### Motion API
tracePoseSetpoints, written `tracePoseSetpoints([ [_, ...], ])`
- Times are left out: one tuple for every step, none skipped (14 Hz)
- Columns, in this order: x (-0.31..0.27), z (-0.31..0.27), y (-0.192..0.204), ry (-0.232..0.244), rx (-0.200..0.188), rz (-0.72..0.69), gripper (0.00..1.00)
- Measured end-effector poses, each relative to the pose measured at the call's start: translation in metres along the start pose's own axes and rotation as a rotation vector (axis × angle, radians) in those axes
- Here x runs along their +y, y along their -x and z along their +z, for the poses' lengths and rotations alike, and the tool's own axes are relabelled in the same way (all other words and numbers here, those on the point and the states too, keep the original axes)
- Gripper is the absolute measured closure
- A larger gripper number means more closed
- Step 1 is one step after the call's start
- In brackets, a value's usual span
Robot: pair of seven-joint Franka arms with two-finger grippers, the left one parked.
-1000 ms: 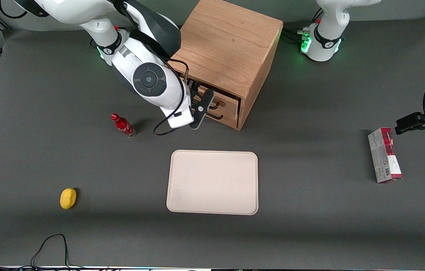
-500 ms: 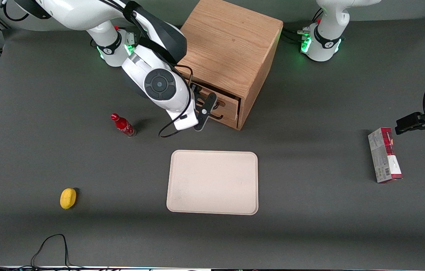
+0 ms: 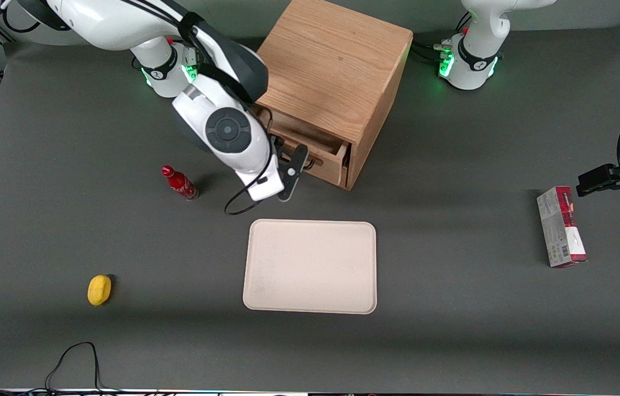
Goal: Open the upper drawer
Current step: 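Pull the handle outward with the right gripper, sliding the drawer open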
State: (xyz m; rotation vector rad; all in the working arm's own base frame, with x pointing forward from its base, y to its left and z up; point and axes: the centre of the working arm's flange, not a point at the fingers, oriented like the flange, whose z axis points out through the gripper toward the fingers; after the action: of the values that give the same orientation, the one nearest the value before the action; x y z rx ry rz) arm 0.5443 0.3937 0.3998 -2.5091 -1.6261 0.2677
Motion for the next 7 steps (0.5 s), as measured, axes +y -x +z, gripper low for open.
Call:
tracePoseSetpoints([
  [0.018,-0.005,0.007,0.011,0.01,-0.008,0.0],
  [0.037,-0.01,0.013,0.02,0.021,-0.015,0.0],
  [0.055,-0.013,0.019,0.026,0.03,-0.019,0.0],
  [0.071,-0.014,0.025,0.032,0.037,-0.019,0.0],
  [0.084,-0.016,0.029,0.037,0.045,-0.016,0.0],
  [0.097,-0.018,0.031,0.041,0.056,-0.009,0.0],
  [0.109,-0.02,0.034,0.046,0.066,0.0,0.0],
])
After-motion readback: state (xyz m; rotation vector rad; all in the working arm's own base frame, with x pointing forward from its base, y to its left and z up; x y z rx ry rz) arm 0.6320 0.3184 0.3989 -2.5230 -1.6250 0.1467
